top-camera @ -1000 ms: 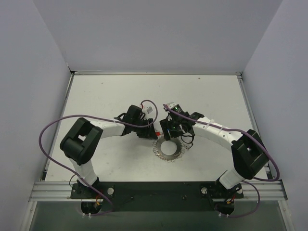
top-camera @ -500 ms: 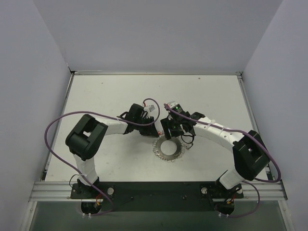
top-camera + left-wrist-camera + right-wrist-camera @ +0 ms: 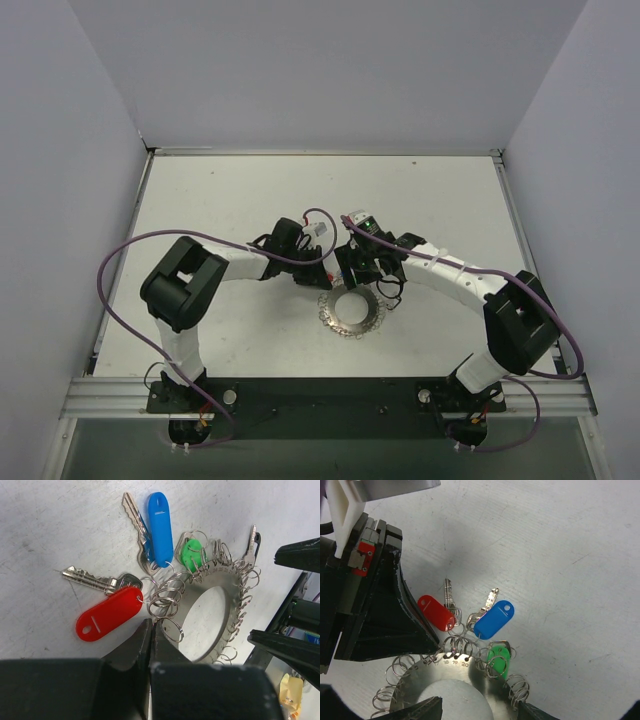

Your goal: Put the keys on the keyring

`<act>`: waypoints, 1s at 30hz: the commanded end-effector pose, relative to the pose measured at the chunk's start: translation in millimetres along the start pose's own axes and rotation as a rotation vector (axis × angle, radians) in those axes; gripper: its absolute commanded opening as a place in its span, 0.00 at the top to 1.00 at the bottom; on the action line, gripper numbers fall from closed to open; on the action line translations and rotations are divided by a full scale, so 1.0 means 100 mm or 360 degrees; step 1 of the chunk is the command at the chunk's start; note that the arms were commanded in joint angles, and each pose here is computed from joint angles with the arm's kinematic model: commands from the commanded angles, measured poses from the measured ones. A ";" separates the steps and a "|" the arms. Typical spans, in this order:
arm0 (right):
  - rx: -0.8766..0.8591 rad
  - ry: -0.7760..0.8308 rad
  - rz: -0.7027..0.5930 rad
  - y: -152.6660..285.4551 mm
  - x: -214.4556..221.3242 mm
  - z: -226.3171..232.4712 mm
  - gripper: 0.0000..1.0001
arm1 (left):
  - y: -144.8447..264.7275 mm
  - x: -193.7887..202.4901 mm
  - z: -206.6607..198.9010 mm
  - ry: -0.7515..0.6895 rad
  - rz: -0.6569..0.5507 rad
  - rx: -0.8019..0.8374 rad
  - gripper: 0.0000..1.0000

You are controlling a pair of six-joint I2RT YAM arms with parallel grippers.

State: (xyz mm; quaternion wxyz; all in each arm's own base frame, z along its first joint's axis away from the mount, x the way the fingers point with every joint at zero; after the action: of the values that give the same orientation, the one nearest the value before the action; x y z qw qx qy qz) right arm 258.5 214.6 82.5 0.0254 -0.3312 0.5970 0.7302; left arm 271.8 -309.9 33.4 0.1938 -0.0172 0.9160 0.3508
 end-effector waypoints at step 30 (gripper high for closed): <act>-0.0446 0.0243 -0.0448 0.78 -0.46 0.39 0.40 | 0.91 -0.44 -0.64 -0.0516 -0.0333 -0.0054 1.00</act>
State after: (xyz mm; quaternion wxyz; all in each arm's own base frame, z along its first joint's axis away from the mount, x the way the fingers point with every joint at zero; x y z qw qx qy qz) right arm 251.5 227.2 143.8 0.0435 -0.4122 0.5107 0.7532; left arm 272.7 -282.9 110.2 0.3253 -0.0434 0.8679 0.3727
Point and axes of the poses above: each gripper's point midway between its finger pads, its own y axis back along the fingers, its own z axis along the line the jaws close on, x = y × z, the point moved 2 cm from there along y, back along the fingers, and after that the axes turned 1 degree about y, right-handed, at the moved point
